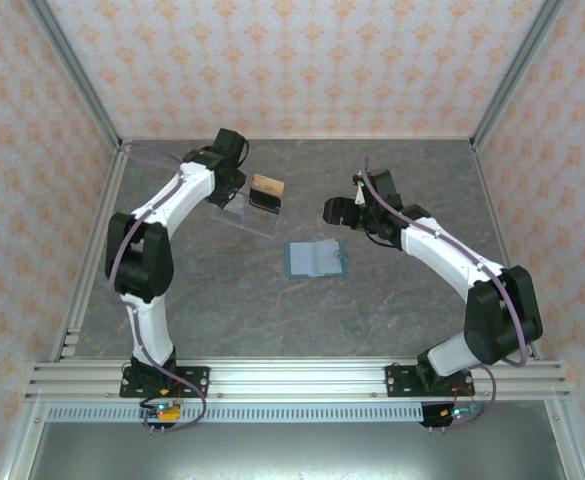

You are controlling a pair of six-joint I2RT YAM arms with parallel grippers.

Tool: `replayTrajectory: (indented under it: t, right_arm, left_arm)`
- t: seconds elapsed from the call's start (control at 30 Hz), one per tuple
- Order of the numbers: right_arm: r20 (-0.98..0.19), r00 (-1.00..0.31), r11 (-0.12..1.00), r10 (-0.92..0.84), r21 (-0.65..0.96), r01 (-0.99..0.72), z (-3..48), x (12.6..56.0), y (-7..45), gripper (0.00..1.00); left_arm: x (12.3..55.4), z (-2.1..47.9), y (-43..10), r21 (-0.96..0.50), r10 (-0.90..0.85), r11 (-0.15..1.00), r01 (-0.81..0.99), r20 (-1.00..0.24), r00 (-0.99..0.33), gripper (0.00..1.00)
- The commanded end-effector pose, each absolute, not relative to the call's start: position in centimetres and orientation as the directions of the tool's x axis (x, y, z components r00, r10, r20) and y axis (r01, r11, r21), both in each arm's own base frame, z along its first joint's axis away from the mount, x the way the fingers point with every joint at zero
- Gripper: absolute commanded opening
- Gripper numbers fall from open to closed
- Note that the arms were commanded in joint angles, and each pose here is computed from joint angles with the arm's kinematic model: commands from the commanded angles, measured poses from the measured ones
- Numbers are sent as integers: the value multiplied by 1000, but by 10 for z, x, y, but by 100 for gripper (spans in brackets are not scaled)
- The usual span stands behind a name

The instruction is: Take the credit cards out of the card holder

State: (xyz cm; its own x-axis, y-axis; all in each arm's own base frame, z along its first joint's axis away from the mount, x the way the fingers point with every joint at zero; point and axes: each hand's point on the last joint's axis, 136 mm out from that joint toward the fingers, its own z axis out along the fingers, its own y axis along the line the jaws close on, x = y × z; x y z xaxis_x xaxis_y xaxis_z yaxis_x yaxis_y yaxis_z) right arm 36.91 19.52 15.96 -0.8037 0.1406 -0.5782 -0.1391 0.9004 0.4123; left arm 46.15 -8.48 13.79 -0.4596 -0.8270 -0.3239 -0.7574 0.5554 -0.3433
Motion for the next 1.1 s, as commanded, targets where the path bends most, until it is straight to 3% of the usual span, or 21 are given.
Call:
replayTrajectory:
  t: [0.0,0.27,0.37,0.53,0.97,1.07]
  right_arm:
    - [-556,-826,906,90,391,-164,147,363,208,80]
    - [-443,-895,916,62,382,-126,114,349,229,67]
    - [-373,-926,921,62,378,-91,95,341,233,58]
    - [-283,-953,939,109,344,5,65,333,226,52]
    - [-206,-967,963,150,250,96,35,329,213,49]
    - [-194,-970,966,143,239,95,32,327,211,50]
  left_arm:
    - [449,169,-111,-416,-732,681,-603,-344,-588,51]
    - [391,141,-168,-411,-497,837,-361,-295,-816,54]
    - [375,129,-193,-410,-406,869,-276,-272,-872,51]
    - [360,112,-222,-430,-330,880,-202,-246,-912,46]
    - [352,47,-261,-362,-235,916,-174,-132,-963,42]
    - [352,38,-266,-366,-222,915,-168,-110,-969,36]
